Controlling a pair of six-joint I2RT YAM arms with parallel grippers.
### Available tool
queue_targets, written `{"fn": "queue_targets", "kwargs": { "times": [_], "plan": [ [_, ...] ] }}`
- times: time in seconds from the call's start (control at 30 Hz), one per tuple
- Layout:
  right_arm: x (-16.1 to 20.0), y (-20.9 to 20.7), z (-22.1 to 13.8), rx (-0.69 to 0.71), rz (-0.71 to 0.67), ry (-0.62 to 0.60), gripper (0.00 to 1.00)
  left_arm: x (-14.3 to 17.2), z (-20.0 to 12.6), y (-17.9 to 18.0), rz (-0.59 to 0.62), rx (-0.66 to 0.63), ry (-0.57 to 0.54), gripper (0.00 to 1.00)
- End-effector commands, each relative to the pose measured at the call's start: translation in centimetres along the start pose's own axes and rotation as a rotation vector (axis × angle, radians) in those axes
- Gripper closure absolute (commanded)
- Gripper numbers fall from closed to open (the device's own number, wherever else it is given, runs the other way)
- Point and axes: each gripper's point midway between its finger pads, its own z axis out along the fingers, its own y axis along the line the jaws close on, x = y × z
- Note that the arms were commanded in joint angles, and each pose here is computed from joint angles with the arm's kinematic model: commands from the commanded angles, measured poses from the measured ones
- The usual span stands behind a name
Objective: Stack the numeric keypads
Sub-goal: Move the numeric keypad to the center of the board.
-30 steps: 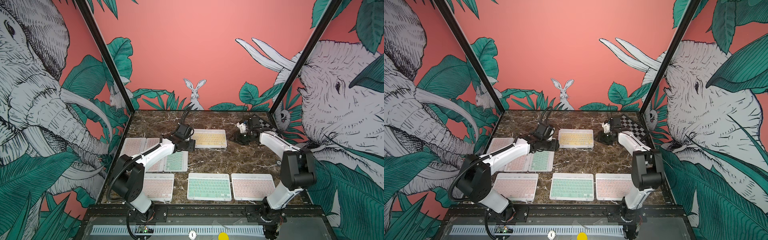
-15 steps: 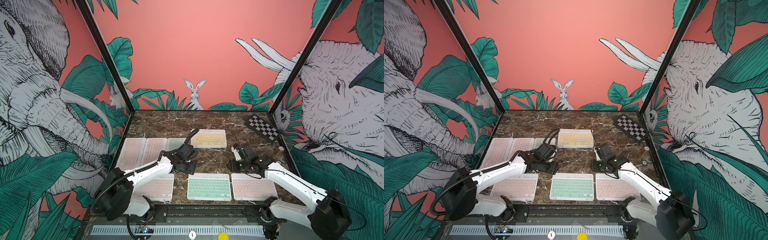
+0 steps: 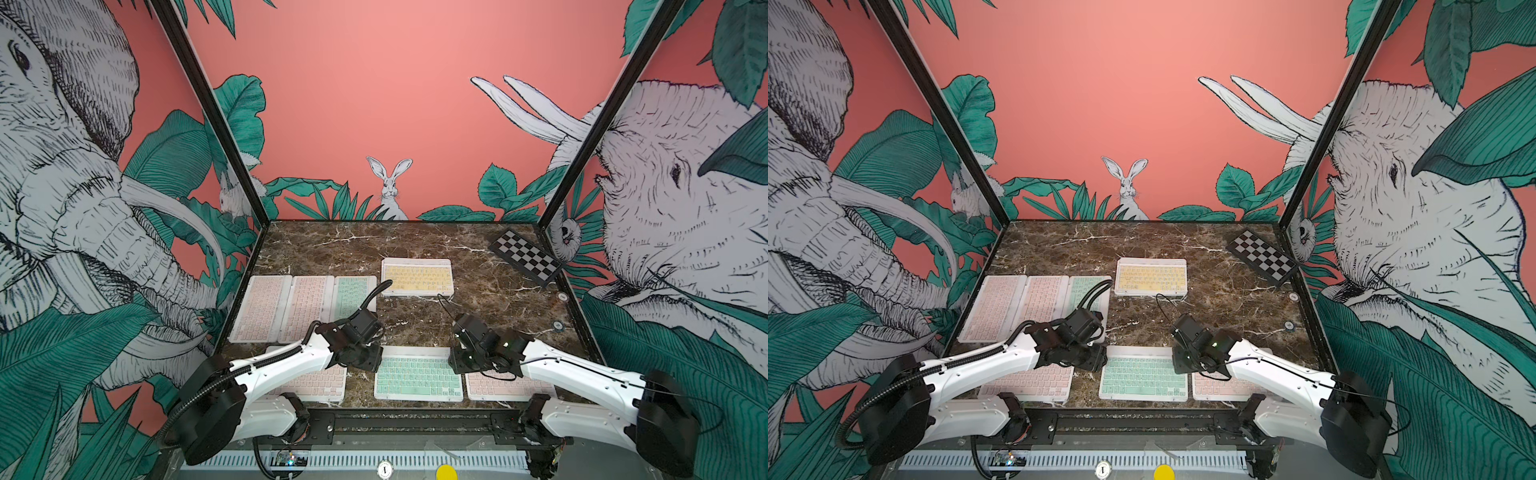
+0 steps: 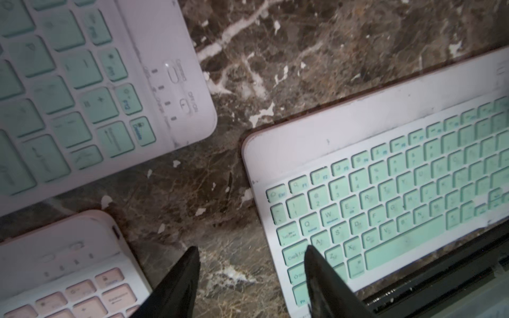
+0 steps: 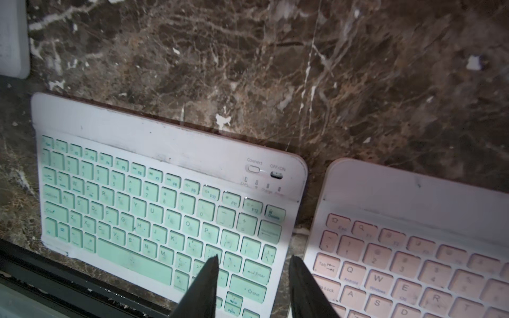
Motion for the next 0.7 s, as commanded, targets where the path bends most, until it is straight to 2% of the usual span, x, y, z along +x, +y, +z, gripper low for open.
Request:
{"fn": "queue_targets", "kwargs": {
  "times": [0.0, 0.27, 0.67],
  "plan": [
    [0.3, 0.7, 0.8, -0.026, 0.036, 0.003, 0.58, 0.4, 0.8, -0.4, -0.019, 0.005, 0.002, 0.38],
    [1.6, 1.0, 2.1, -0.04, 0.07, 0.043, 0.59, 0.4, 2.1, -1.6, -0.023, 0.034, 0.021, 0.38],
    [1.3, 1.5, 3.7, -0.048, 0.1, 0.038, 0.58, 0.6, 3.3, -1.9, -0.059, 0.053, 0.036, 0.38]
  ]
}}
